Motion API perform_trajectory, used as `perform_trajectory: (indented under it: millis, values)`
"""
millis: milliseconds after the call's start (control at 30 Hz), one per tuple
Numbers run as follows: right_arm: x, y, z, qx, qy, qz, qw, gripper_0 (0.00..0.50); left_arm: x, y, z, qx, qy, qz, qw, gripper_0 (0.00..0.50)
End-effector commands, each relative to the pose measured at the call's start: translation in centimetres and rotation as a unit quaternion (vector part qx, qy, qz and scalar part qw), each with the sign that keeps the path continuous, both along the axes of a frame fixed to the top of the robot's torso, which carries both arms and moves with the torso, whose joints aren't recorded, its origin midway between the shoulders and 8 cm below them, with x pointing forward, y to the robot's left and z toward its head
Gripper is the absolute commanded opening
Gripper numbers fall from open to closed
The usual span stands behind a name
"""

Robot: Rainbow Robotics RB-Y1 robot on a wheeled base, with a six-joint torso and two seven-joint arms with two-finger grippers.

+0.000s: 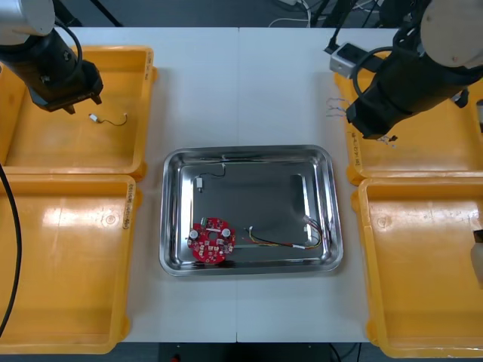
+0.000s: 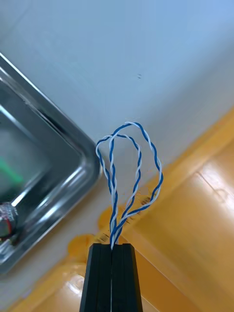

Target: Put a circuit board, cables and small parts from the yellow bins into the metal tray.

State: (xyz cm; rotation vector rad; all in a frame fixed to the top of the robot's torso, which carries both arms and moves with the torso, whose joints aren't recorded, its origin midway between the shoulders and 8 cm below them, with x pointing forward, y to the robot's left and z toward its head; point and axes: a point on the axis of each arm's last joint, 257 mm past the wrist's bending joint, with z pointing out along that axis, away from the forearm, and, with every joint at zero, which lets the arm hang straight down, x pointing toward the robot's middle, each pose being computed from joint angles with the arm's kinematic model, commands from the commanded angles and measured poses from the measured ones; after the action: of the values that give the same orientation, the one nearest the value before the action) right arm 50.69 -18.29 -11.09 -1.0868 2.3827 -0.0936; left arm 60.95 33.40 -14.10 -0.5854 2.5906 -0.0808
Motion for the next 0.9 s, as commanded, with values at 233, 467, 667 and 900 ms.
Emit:
perform_trajectory:
  millis: [233,467,667,900]
  values:
    - [-2.1,7.4,-1.7,-0.045,-0.005,0.157,0.987,0.0,3.5,2.2,3.4,-0.07,-0.067,0.105,0.9898,0.5]
    - [-2.4,10.2,-3.0,-0.094,-0.024,0.233,0.968,0.0,4.1,2.0,2.0,-0.076,-0.071,0.133,0.9856,0.5]
    - [-2.2,12.4,-5.5,-0.136,-0.036,0.297,0.944,0.0,4.8,1.3,0.9,-0.078,-0.077,0.13,0.9855,0.5]
    - [-1.8,13.0,-8.0,-0.161,-0.041,0.321,0.933,0.0,5.2,0.2,-0.2,-0.082,-0.078,0.124,0.9859,0.5]
